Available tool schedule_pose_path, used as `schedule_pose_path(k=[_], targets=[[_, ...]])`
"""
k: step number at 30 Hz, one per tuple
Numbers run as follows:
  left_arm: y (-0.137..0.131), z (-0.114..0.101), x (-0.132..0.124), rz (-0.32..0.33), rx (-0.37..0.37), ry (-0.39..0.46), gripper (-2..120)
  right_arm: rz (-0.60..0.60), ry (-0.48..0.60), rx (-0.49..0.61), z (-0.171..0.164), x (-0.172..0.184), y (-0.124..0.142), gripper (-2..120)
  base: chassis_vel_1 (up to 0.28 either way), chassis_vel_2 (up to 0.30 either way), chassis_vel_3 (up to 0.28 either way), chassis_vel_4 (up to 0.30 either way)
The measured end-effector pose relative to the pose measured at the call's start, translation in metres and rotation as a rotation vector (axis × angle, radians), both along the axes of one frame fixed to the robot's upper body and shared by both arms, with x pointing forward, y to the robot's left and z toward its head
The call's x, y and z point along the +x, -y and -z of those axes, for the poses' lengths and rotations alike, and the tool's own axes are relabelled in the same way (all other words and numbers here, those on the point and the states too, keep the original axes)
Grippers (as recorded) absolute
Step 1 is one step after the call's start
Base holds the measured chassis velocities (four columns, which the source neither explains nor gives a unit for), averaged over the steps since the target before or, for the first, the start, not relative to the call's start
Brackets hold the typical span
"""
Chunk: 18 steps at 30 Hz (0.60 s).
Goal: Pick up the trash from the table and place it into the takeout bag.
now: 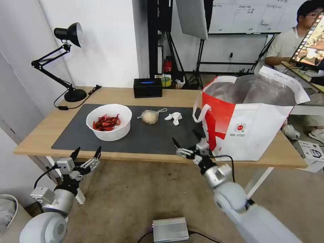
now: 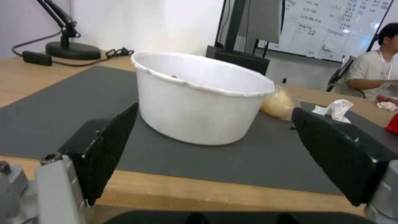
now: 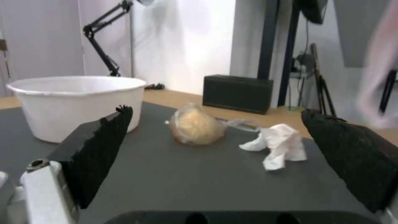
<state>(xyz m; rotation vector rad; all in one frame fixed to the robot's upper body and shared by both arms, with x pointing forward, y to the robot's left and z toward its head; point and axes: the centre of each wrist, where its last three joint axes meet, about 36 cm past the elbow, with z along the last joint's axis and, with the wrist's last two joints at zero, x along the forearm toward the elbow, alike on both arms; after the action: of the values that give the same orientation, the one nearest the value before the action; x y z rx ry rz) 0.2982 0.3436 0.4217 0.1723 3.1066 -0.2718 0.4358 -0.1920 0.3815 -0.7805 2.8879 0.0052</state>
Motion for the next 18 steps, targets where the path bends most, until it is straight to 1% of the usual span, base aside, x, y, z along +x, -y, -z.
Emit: schedule_pose_path(k=[1,4,5,8,9,12,13,16,18], targets=[[0.000,0.000,0.000,0.000,0.000,0.000,100,0.000,0.000,0.000,0.000,0.000,0.000,100,0.000,0.000,0.000,0.000],[0.001,-0.001,0.001,-0.005,-0.003,0.009,100,-0.006,-0.020,-0.008,0.007,0.024,-0.016,100,0.000,0.000,0.000,0.000],[0.001,-0.001,0.001,-0.005,-0.003,0.009,100,-0.006,-0.020,-0.008,0.007,0.024,-0.016,100,0.000,0.000,0.000,0.000],[0.004,-0.001,0.002,-0.009,-0.012,0.015,100,0.004,-0.035,-0.014,0.007,0.046,-0.024,100,0.000,0.000,0.000,0.000],[0.004,-0.001,0.002,-0.009,-0.012,0.015,100,0.004,-0.035,-0.014,0.007,0.046,-0.024,100,0.000,0.000,0.000,0.000],[0.005,-0.001,0.004,-0.012,-0.018,0.022,100,0.011,-0.027,-0.026,-0.002,0.070,-0.029,100,0.000,0.000,0.000,0.000],[0.005,-0.001,0.004,-0.012,-0.018,0.022,100,0.011,-0.027,-0.026,-0.002,0.070,-0.029,100,0.000,0.000,0.000,0.000],[0.006,0.000,0.007,-0.019,-0.027,0.030,100,0.018,-0.020,-0.036,-0.015,0.093,-0.038,100,0.000,0.000,0.000,0.000],[0.006,0.001,0.007,-0.020,-0.032,0.032,100,0.021,-0.022,-0.037,-0.018,0.100,-0.041,100,0.000,0.000,0.000,0.000]])
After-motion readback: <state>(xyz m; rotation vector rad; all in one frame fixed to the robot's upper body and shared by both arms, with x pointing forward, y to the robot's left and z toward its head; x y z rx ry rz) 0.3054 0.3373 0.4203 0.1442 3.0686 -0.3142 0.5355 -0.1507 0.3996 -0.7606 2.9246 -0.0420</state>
